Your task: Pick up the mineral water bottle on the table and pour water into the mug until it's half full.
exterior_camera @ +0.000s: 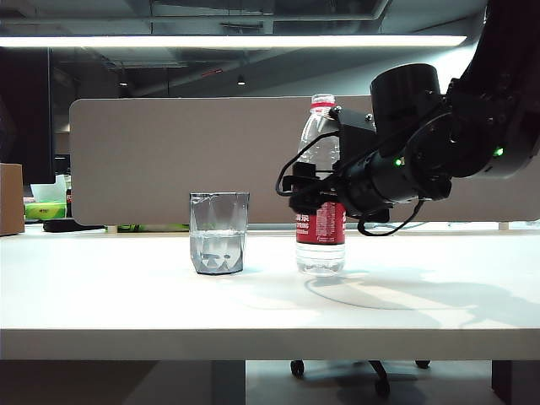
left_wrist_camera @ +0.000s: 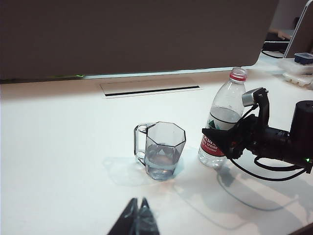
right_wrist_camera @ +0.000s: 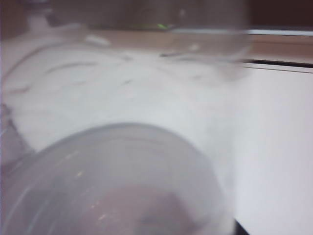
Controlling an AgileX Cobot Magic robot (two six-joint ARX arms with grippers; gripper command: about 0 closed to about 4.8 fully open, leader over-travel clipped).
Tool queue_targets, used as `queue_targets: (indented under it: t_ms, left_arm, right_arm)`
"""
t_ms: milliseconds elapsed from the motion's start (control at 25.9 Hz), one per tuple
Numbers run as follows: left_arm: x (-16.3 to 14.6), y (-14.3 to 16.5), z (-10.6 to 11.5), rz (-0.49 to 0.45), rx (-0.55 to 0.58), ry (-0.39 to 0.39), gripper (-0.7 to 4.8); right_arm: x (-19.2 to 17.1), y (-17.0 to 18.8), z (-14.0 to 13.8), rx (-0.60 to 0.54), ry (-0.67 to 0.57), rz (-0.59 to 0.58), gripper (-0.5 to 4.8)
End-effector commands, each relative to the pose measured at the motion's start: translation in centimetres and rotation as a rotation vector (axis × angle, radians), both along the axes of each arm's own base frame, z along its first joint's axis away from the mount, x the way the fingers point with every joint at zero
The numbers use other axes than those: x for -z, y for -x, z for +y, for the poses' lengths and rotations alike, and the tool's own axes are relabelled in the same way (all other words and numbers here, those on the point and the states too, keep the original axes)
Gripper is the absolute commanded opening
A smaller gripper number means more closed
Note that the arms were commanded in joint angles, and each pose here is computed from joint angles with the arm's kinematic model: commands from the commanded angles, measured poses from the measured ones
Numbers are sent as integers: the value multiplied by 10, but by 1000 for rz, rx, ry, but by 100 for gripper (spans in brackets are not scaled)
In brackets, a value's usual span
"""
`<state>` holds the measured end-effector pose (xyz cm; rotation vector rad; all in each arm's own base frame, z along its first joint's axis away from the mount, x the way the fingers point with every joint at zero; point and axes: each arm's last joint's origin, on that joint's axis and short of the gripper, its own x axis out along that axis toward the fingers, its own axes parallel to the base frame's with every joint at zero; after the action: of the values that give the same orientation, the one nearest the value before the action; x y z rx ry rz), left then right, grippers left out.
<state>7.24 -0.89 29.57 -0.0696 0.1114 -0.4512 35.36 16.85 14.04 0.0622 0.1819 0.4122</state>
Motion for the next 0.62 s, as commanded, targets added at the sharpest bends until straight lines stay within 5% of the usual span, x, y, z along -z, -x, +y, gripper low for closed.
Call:
queue_targets:
  t_ms: [39, 116, 501, 540, 578, 617]
  left_arm:
    - [-2, 0, 0, -17, 1, -5, -5]
    - [-2, 0, 0, -17, 1, -5, -5]
    - [-2, 2, 0, -26, 1, -6, -5]
    - [-3, 4, 0, -38, 2, -6, -5]
    - [-3, 5, 0, -43, 1, -7, -5]
    - [-3, 9, -1, -59, 1, -7, -5]
  right_arm:
    - [-3, -1, 1, -6, -17, -17, 420]
    - [-3, -1, 1, -6, -12, -6, 479]
    - [-20, 53, -24, -4, -7, 3, 479]
    - [-24, 68, -31, 0, -26, 9, 456]
    - [-25, 78, -36, 1, -40, 13, 346]
    - [-29, 93, -43, -1, -53, 8, 171]
